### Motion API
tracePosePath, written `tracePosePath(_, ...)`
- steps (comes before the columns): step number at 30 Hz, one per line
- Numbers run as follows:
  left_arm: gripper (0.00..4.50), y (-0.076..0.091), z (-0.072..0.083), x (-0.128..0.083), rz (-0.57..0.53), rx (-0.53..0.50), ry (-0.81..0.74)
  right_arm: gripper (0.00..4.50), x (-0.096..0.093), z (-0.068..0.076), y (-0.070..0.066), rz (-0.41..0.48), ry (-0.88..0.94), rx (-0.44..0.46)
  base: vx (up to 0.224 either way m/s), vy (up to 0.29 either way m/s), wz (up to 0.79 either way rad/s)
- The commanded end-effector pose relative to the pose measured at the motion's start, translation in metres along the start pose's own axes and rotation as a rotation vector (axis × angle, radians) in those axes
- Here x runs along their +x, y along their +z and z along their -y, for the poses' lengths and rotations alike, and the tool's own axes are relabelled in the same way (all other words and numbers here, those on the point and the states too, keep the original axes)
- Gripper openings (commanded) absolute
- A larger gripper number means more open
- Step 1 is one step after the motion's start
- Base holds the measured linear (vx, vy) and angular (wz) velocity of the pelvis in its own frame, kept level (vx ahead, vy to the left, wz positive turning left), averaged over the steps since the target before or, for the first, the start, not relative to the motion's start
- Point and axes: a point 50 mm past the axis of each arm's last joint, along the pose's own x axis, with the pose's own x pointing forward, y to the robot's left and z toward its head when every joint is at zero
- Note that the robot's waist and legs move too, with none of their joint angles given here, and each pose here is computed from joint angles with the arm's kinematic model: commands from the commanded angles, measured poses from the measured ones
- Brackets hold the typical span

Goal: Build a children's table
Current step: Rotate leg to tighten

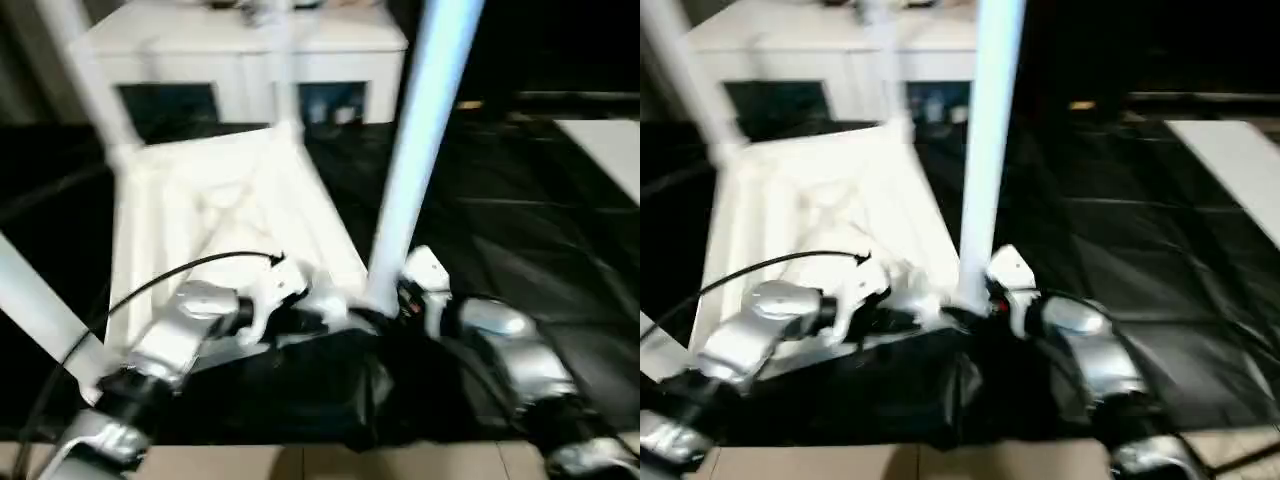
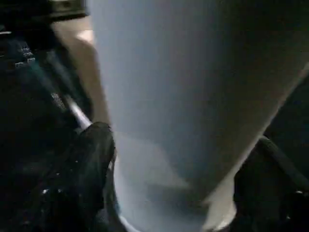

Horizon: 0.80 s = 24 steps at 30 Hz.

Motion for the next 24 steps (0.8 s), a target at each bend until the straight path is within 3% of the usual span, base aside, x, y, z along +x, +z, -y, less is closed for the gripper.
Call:
tracePosePath(1,0.00,-0.004,0.011,0.003,-0.021,-0.017,-0.110,3.73,-0.003,-0.004,0.004,0.016,0.069,-0.010,0.000,0.000,0.00)
tracePosePath(8,0.00,-0.004,0.014,-0.005,-0.033,-0.019,-0.158,3.73,-0.006,-0.009,0.000,-0.013,0.152,-0.024,0.000,0.000,0.00)
tracePosePath(17,0.00,-0.004,0.012,-0.005,-0.039,-0.017,-0.128,3.14,-0.005,-0.012,-0.005,-0.025,0.161,-0.004,0.000,0.000,0.00)
tracePosePath(19,0.00,-0.005,0.011,-0.005,-0.043,-0.015,-0.117,2.84,-0.005,-0.011,-0.006,-0.027,0.144,-0.001,0.000,0.000,0.00)
tracePosePath(24,0.00,-0.009,0.004,-0.002,-0.063,-0.031,-0.033,2.73,0.001,0.002,-0.012,-0.044,-0.040,0.037,0.000,0.000,0.00)
